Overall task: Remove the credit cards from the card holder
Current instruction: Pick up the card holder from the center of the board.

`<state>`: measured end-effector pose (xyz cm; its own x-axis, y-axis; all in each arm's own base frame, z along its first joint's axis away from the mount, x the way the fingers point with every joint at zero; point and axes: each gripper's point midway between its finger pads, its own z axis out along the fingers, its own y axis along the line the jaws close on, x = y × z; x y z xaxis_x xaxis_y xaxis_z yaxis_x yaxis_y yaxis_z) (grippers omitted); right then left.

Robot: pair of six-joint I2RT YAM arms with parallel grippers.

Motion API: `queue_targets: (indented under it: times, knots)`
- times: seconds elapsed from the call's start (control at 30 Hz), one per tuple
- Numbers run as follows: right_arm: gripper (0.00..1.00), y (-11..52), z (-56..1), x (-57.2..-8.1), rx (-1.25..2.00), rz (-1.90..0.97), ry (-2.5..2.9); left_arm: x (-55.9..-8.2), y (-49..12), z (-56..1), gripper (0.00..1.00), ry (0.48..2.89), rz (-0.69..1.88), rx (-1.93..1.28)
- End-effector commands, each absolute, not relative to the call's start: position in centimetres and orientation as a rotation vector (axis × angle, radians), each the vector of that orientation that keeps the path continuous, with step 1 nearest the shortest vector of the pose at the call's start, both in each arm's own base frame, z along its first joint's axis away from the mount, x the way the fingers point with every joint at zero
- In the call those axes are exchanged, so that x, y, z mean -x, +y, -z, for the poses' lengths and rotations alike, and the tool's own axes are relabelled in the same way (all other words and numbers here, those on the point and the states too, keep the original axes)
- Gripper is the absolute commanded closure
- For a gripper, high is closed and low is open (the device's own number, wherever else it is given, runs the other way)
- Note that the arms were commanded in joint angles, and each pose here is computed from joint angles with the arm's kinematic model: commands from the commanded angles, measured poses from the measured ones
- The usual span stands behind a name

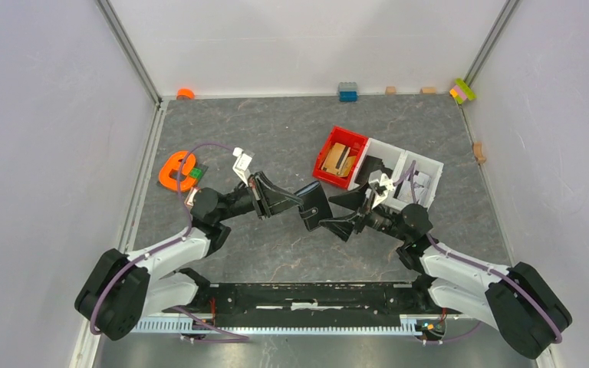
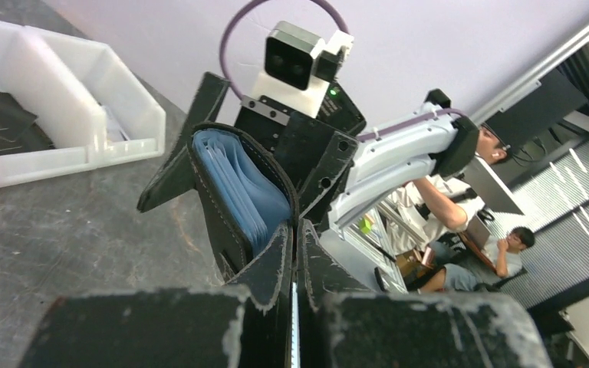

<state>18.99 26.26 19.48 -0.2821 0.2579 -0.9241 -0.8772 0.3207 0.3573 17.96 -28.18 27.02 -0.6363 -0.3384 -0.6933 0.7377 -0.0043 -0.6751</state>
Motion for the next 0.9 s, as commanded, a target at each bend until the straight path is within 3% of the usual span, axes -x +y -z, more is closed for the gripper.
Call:
queue_targets:
  times: [0.0, 0.1, 0.27, 0.37, 0.53, 0.7, 0.87]
  knots:
    - [0.02, 27.2, -21.5, -17.2, 0.681, -1.336, 1.333, -16.2, -28.3, -29.4, 0.96, 1.371, 1.808, -0.519]
    - [0.13, 27.5, -22.4, -15.9, 0.713, -1.395, 1.277, -16.0, -28.5, -29.4, 0.96, 1.369, 1.812, -0.531]
    - [0.60, 27.1, -23.4, -15.1, 0.713, -1.416, 1.214, -17.3, -28.6, -28.5, 0.96, 1.425, 1.740, -0.474]
    - [0.76, 26.9, -23.0, -15.9, 0.686, -1.365, 1.243, -19.1, -28.1, -27.2, 0.94, 1.503, 1.614, -0.382]
    - [0.81, 26.4, -22.2, -17.4, 0.628, -1.280, 1.300, -22.6, -25.7, -24.5, 0.85, 1.645, 1.328, -0.180]
    - [0.81, 25.5, -21.5, -19.1, 0.532, -1.195, 1.356, -24.4, -24.3, -22.6, 0.46, 1.746, 1.175, -0.086]
    - [0.81, 23.9, -20.1, -21.6, 0.381, -1.076, 1.450, -24.1, -25.4, -21.9, 0.34, 1.782, 1.171, -0.125]
